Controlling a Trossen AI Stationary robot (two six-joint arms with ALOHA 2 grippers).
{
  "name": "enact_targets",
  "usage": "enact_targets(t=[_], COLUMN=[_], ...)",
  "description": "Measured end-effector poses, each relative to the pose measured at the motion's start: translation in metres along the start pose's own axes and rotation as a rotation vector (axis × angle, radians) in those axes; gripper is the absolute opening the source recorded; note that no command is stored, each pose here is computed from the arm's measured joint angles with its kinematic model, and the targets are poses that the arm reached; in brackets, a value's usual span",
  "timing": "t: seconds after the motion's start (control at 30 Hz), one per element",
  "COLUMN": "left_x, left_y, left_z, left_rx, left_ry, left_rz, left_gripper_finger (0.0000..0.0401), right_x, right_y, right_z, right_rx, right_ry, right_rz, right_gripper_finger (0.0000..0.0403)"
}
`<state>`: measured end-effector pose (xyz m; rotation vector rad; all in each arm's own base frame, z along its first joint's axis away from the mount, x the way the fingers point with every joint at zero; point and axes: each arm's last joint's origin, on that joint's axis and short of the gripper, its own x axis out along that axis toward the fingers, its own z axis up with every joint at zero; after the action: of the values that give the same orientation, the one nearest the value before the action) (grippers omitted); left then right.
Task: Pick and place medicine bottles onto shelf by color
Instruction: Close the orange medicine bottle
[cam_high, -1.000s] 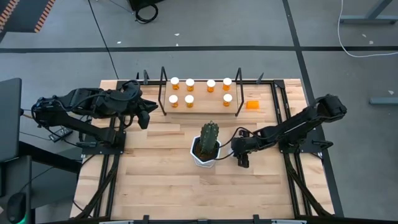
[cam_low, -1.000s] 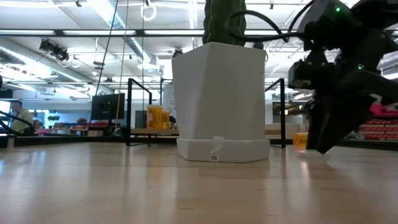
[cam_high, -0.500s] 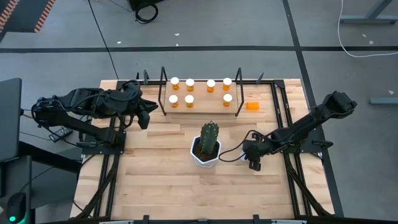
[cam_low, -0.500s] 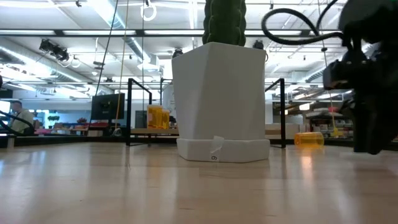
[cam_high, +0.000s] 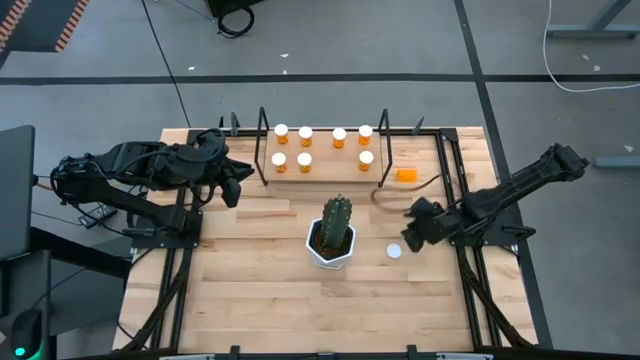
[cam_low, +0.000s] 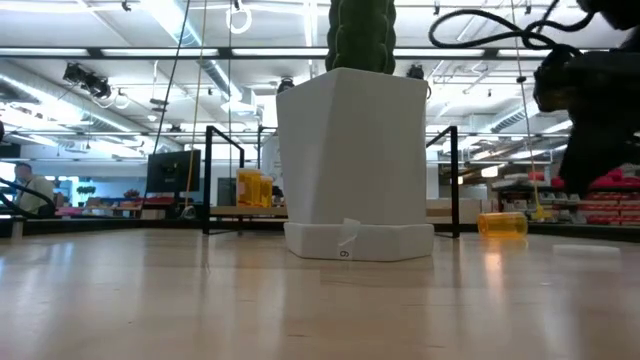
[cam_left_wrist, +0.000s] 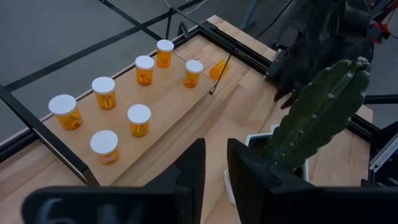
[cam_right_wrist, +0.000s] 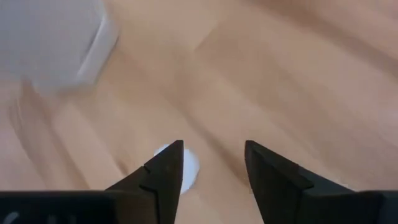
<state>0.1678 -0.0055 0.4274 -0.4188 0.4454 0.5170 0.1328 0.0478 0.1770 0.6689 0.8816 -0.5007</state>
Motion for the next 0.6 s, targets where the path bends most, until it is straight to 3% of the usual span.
enact_targets(t=[0.13,0.3,0.47,0.6], left_x=[0.000,0.000,0.000,0.000], left_y=[0.000,0.000,0.000,0.000], left_z=[0.000,0.000,0.000,0.000], left_rx=[0.001,0.024,0.028,0.028], left_ry=[0.000,0.000,0.000,0.000], left_rz=[0.000,0.000,0.000,0.000], left_gripper_finger=[0.0072,0.0080,0.0089,0.0091], right_x=[-0.016,-0.022,-0.019,-0.014], right_y=[-0.017,-0.037,-0.048,-0.051], right_z=[0.003,0.008,0.019,0.032], right_rx=[0.180,0.175,0.256,0.182], right_ry=[-0.098,-0.147,-0.203,-0.233], right_rz=[-0.038,-0.168,-0.286,-0.337], right_gripper_finger=[0.0195,0.0229,0.0266,0.0284])
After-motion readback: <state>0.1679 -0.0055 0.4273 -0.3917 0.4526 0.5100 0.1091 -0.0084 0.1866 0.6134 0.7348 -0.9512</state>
